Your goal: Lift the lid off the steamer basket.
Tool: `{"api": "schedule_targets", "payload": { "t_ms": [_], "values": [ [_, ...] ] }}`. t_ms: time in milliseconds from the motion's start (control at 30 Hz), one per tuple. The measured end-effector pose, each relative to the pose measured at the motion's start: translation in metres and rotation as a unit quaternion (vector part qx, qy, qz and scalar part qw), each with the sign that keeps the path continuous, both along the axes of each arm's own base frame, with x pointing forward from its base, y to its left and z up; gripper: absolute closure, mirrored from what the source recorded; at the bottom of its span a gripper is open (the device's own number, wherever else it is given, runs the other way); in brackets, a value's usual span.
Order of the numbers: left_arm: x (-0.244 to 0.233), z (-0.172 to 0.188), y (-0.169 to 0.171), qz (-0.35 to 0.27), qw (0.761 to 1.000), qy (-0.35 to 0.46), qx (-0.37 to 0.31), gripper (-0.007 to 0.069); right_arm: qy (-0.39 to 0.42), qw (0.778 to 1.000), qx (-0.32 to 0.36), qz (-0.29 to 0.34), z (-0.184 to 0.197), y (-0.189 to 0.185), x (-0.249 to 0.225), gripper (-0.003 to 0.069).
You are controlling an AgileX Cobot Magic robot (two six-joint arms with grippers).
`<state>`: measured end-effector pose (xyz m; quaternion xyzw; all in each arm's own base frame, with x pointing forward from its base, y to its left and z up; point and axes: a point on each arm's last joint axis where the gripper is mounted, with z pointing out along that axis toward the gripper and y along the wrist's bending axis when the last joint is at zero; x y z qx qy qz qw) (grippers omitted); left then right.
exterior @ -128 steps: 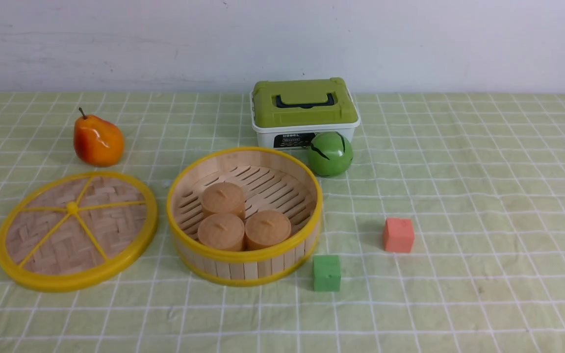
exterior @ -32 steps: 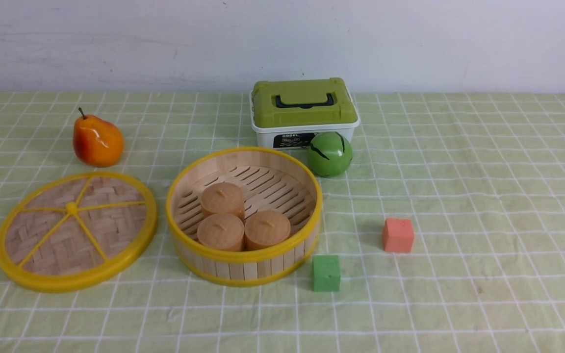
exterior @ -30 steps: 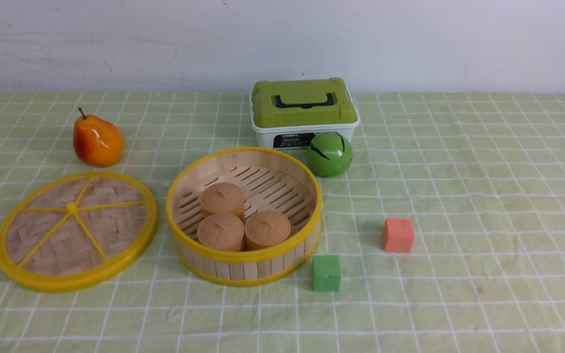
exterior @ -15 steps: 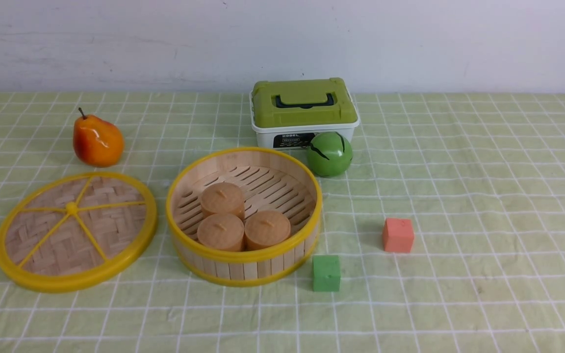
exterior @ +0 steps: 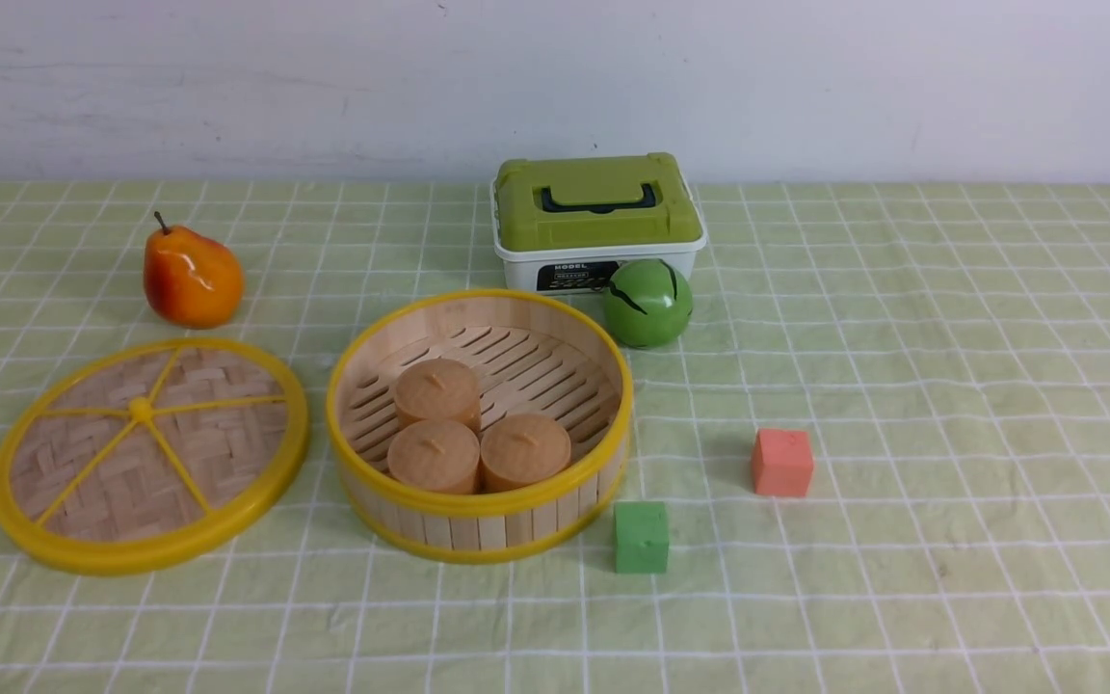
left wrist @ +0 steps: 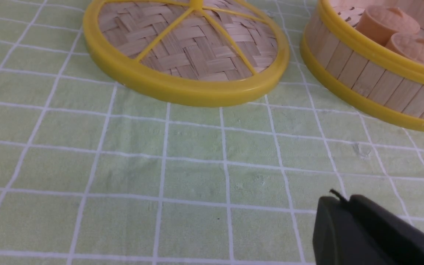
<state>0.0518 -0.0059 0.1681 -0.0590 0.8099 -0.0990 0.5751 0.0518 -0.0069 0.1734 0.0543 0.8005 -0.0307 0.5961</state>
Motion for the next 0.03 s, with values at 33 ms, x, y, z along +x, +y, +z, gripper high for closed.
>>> {"api": "schedule_targets", "payload": {
  "t_ms": [33],
  "values": [
    [0.0,0.0,0.0,0.0,1.0,0.0,0.0,0.0592,0.0,1.0,0.0,0.0,0.0,0.0,0.0,0.0418]
  ]
}}
